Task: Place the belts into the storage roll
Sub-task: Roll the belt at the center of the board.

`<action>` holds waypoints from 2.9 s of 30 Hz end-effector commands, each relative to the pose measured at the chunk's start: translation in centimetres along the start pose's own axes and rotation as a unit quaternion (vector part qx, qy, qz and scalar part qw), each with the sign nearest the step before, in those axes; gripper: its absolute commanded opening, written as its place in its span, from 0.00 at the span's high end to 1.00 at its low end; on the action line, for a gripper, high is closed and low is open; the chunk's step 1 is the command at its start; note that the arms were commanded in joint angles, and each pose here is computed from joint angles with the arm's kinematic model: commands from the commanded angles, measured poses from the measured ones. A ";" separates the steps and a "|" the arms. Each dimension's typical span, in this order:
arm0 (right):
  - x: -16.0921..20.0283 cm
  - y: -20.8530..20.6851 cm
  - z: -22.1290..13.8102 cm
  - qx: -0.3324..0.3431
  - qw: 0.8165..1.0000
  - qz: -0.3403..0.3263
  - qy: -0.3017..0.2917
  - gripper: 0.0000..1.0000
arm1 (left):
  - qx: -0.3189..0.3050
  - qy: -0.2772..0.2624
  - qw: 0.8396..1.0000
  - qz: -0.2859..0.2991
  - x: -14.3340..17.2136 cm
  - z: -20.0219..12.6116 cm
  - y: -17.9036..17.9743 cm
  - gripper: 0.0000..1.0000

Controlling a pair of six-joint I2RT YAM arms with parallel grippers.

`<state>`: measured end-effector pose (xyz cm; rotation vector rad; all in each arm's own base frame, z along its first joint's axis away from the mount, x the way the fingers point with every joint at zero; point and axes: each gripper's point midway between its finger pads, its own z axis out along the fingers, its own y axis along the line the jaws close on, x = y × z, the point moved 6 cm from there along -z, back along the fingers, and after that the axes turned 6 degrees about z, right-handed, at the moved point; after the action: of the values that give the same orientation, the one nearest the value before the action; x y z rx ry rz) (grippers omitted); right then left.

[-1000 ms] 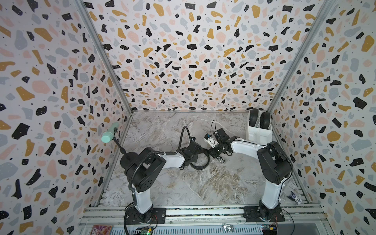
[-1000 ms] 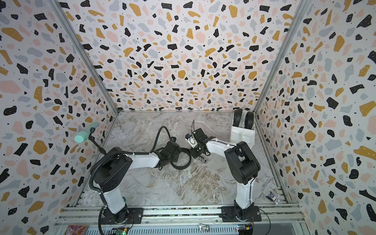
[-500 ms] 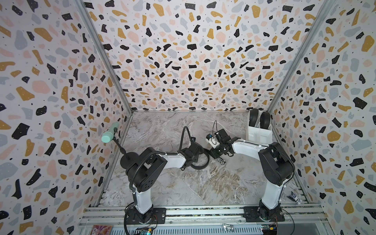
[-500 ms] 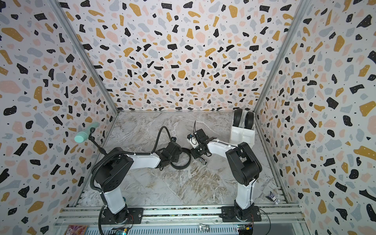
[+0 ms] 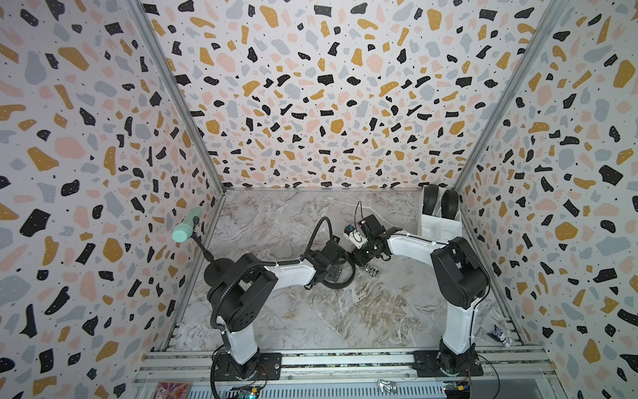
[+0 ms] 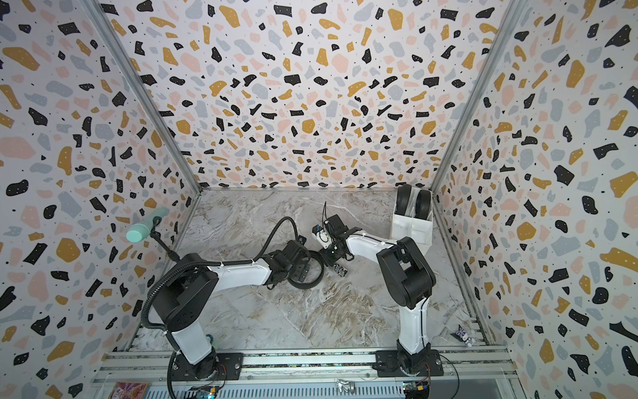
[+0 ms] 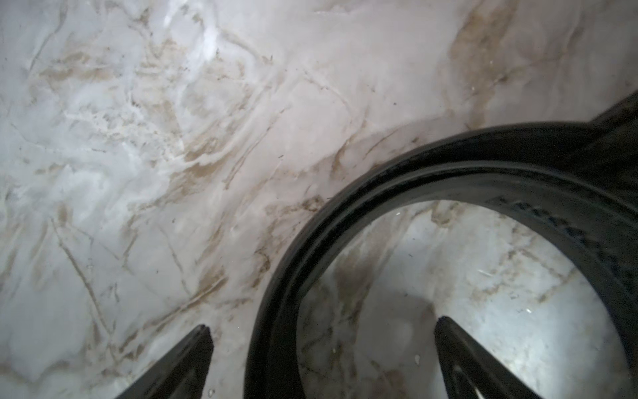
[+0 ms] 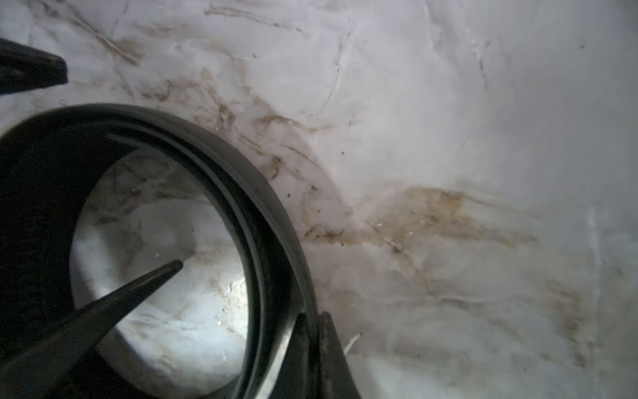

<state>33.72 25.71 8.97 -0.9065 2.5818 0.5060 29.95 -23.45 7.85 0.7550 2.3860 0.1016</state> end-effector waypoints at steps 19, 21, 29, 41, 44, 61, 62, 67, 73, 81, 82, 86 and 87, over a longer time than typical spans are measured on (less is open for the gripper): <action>1.7 -0.8 2.9 -0.031 0.999 -0.004 0.030 1.00 | 0.039 -0.173 0.978 0.108 -3.8 -0.9 -1.8 0.01; 1.7 -0.8 2.8 -0.033 0.999 -0.002 0.028 1.00 | 0.055 -0.185 0.975 0.112 -3.9 -0.7 -2.2 0.00; 1.9 -1.1 3.0 -0.040 0.999 0.001 0.029 1.00 | 0.091 -0.209 0.968 0.102 -4.3 0.3 -2.4 0.02; 2.8 -0.4 2.5 -0.053 0.998 0.007 0.036 1.00 | 0.018 -0.176 0.984 0.032 -4.7 3.4 -0.2 0.13; 3.6 0.1 2.5 -0.056 0.997 0.008 0.043 1.00 | 0.024 -0.185 0.982 0.021 -5.1 3.3 0.1 0.14; 7.8 3.7 1.4 -0.061 0.995 0.013 0.076 1.00 | -0.067 -0.145 0.986 -0.051 -4.2 5.7 2.1 0.26; 8.0 3.8 1.3 -0.062 0.995 0.014 0.078 1.00 | -0.074 -0.143 0.985 -0.056 -4.1 5.8 2.2 0.26; 9.1 4.5 0.8 -0.065 0.994 0.017 0.084 1.00 | -0.091 -0.138 0.983 -0.080 -3.8 6.2 3.0 0.28; 10.4 5.6 0.6 -0.070 0.993 0.021 0.097 1.00 | -0.126 -0.122 0.978 -0.110 -3.3 6.6 4.4 0.28; 11.7 6.2 0.4 -0.072 0.991 0.033 0.106 1.00 | -0.158 -0.101 0.973 -0.137 -2.2 7.0 5.7 0.30; 11.7 6.3 0.2 -0.072 0.991 0.034 0.106 1.00 | -0.161 -0.101 0.972 -0.141 -2.2 7.0 5.8 0.31; 12.0 6.4 -0.3 -0.073 0.991 0.040 0.107 1.00 | -0.174 -0.096 0.968 -0.155 -2.0 7.0 6.4 0.31; 12.2 6.4 -0.4 -0.074 0.990 0.042 0.109 1.00 | -0.176 -0.096 0.967 -0.158 -2.0 7.0 6.5 0.31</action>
<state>25.23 26.52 8.42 -0.9116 2.5343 0.6879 38.59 -21.04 6.05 0.2474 2.1504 0.2222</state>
